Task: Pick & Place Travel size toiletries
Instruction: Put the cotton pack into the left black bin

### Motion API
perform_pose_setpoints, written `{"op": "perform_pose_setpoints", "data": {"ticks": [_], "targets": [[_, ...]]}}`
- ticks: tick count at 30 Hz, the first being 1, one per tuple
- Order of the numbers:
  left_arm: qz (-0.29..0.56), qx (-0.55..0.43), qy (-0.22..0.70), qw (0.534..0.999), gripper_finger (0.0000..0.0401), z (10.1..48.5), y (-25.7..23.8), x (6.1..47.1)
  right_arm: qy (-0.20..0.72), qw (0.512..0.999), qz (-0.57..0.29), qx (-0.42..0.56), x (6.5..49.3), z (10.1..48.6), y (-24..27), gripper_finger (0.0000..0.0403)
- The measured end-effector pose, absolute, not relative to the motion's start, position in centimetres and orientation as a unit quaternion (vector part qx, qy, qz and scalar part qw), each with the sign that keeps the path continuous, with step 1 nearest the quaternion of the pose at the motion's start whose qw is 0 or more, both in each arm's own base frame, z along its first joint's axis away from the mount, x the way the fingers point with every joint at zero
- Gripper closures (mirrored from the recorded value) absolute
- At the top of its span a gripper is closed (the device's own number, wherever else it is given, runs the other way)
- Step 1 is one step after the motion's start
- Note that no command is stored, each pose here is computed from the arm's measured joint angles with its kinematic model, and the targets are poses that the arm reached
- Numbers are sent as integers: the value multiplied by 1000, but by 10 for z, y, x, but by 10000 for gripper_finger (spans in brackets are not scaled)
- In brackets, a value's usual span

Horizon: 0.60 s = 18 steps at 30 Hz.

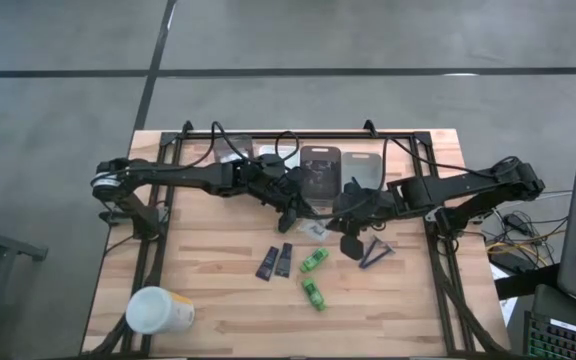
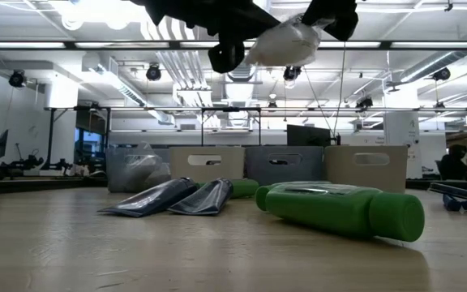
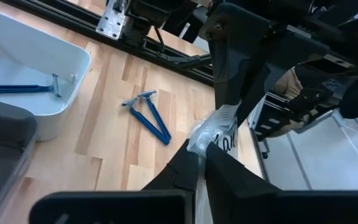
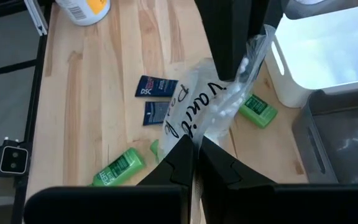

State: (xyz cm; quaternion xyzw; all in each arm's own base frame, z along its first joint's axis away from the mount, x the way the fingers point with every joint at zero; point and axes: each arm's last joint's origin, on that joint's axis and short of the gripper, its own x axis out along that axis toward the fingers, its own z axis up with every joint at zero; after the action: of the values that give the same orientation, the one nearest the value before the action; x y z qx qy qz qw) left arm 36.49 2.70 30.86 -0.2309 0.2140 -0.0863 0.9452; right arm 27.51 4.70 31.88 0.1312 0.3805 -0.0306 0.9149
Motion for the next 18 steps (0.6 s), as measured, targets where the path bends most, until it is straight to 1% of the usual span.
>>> {"op": "perform_pose_setpoints", "data": {"ticks": [3, 6, 13, 18], "targets": [[-73, -221, 216, 948, 381, 308, 28, 365, 379, 913, -47, 141, 274, 319, 46, 387], [-52, -221, 232, 946, 385, 304, 29, 363, 383, 910, -52, 149, 270, 321, 45, 361], [-6, -214, 275, 937, 384, 297, 36, 356, 380, 909, -65, 157, 252, 332, 42, 261], [21, -196, 279, 940, 385, 314, 42, 336, 359, 912, -111, 165, 229, 346, 35, 200]]}}
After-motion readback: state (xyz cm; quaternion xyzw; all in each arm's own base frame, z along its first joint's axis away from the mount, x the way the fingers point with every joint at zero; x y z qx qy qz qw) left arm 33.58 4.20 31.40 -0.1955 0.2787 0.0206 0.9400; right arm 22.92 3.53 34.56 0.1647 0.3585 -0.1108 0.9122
